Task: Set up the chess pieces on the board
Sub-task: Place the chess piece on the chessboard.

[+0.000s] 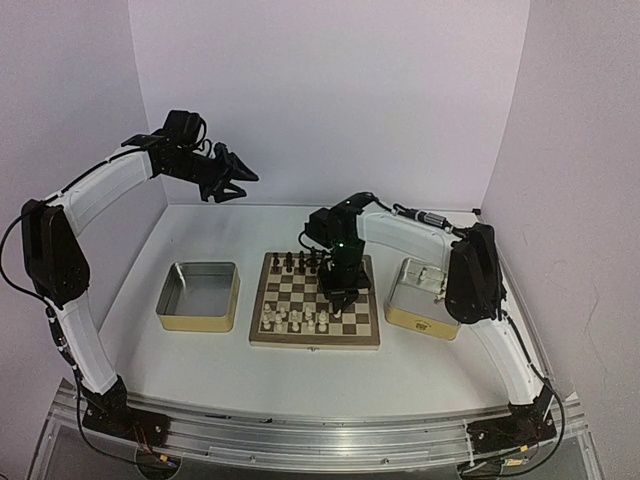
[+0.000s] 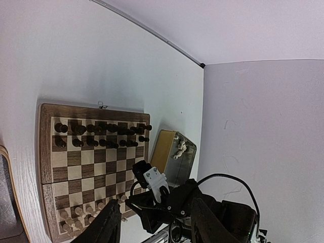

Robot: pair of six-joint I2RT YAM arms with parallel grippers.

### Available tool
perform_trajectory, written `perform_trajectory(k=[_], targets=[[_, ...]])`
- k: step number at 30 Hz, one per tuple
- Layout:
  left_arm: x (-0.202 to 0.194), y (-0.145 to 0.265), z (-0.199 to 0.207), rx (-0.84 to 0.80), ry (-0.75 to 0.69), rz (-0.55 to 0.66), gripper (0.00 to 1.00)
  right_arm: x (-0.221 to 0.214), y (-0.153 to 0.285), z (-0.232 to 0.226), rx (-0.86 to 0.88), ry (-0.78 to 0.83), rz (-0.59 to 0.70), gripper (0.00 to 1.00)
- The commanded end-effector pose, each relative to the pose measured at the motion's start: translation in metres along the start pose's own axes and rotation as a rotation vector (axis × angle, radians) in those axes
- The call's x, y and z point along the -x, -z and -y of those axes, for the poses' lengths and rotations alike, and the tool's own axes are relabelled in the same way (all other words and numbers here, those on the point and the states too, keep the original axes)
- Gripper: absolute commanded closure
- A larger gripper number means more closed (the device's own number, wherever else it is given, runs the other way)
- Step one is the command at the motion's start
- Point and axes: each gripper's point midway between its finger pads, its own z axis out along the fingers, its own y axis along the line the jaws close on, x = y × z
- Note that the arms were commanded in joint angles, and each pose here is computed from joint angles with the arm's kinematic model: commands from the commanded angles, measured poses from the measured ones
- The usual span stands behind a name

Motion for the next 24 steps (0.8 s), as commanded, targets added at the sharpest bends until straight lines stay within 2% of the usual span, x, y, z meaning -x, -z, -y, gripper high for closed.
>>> perform_trajectory(k=[1, 24], targets=[[0.0025, 0.0148, 0.0144, -0.022, -0.045, 0.037, 0.54, -0.0285, 0.0035, 0.0163, -0.085, -0.01, -0.115, 1.0], [0.0018, 0.0153, 0.0129, -0.021, -0.042, 0.043, 0.54, -0.0305, 0.0034, 0.0171, -0.092, -0.004, -0.133, 1.0]])
